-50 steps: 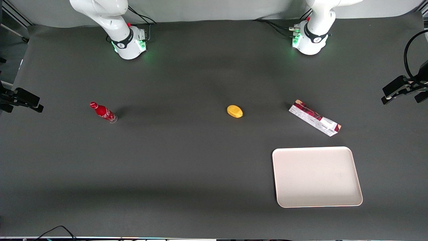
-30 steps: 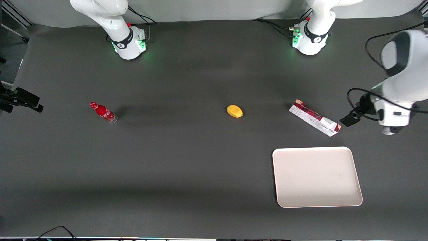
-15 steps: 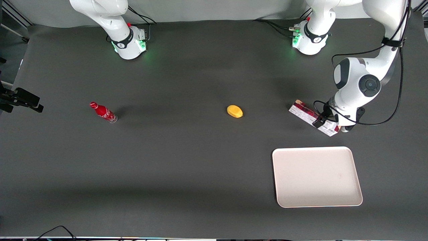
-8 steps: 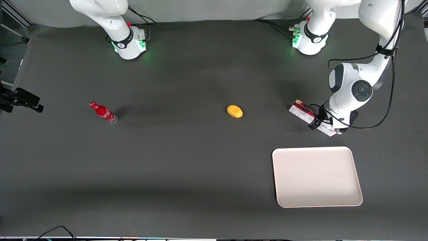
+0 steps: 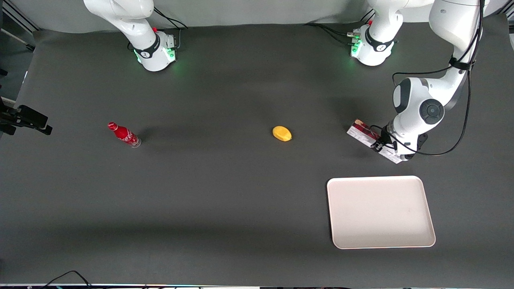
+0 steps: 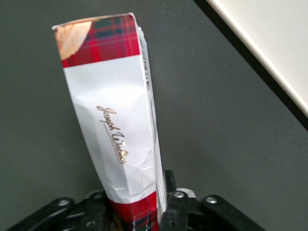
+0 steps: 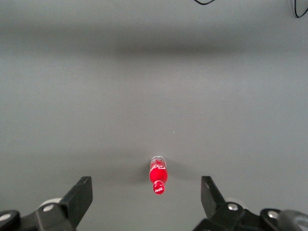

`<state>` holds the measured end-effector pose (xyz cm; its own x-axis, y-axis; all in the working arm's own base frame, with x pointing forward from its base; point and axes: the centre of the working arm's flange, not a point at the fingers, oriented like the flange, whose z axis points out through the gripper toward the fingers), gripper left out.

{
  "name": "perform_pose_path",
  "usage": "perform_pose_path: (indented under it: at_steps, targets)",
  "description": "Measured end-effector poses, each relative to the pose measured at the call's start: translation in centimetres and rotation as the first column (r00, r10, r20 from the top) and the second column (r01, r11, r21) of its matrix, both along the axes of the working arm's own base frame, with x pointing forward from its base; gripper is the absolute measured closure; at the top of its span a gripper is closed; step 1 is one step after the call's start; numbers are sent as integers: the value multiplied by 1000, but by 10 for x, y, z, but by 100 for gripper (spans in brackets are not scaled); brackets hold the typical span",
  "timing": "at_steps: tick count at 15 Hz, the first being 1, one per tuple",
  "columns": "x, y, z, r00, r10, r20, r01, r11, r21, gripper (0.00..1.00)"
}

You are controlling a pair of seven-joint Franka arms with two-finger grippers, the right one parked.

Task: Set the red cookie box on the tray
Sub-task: 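Lift the box upright with the left gripper and swing toward tray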

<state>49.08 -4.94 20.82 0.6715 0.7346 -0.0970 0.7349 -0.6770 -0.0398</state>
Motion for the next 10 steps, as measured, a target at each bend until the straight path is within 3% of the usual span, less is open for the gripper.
perform_pose_path:
  at_steps: [3,7,10]
  targets:
    - [0,-1,1,1000,-6,-15,6,1000,1,86]
    - [12,-12,14,997,-78,-26,78,997,-10,89]
    - [41,-11,57,984,-170,-52,169,985,-23,92]
